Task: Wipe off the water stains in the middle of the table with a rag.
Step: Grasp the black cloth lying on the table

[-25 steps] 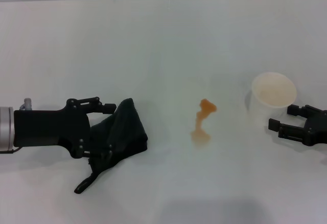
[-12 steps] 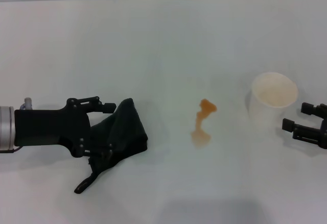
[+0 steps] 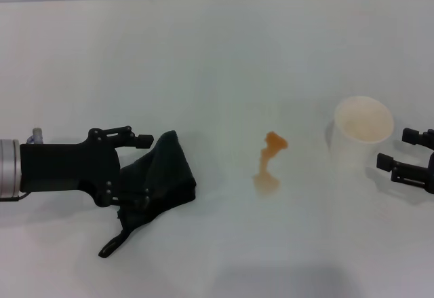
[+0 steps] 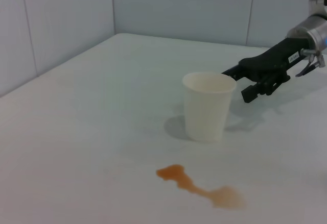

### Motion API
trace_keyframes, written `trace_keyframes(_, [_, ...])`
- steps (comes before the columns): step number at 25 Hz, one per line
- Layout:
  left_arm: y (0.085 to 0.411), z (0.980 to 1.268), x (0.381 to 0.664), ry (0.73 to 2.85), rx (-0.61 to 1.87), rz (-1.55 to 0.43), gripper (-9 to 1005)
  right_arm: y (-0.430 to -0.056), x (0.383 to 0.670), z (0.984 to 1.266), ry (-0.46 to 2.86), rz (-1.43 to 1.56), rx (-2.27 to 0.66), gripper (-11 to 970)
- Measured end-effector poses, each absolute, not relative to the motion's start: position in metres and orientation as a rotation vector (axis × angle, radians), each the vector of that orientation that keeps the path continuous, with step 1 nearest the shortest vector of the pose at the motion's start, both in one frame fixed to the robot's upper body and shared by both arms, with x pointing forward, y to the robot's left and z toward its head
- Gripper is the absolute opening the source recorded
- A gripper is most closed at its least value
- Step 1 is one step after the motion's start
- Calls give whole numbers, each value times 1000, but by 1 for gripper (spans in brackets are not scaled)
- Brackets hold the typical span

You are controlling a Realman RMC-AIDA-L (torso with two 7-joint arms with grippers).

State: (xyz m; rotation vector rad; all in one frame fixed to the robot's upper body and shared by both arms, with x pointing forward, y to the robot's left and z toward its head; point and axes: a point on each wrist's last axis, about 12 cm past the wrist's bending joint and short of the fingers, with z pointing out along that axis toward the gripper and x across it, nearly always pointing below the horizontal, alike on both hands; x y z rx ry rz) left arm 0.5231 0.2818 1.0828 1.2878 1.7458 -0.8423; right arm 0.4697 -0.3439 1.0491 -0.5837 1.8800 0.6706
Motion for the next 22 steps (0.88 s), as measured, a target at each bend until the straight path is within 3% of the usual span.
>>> trace_keyframes(14, [283,1083,524,1754,1281,-830,887,-378,461,1084,1779,581,-526,864])
trace_keyframes(22, [282,1085,526,1746,1279,-830,888,-347,468,1103,1695,743,-672,862])
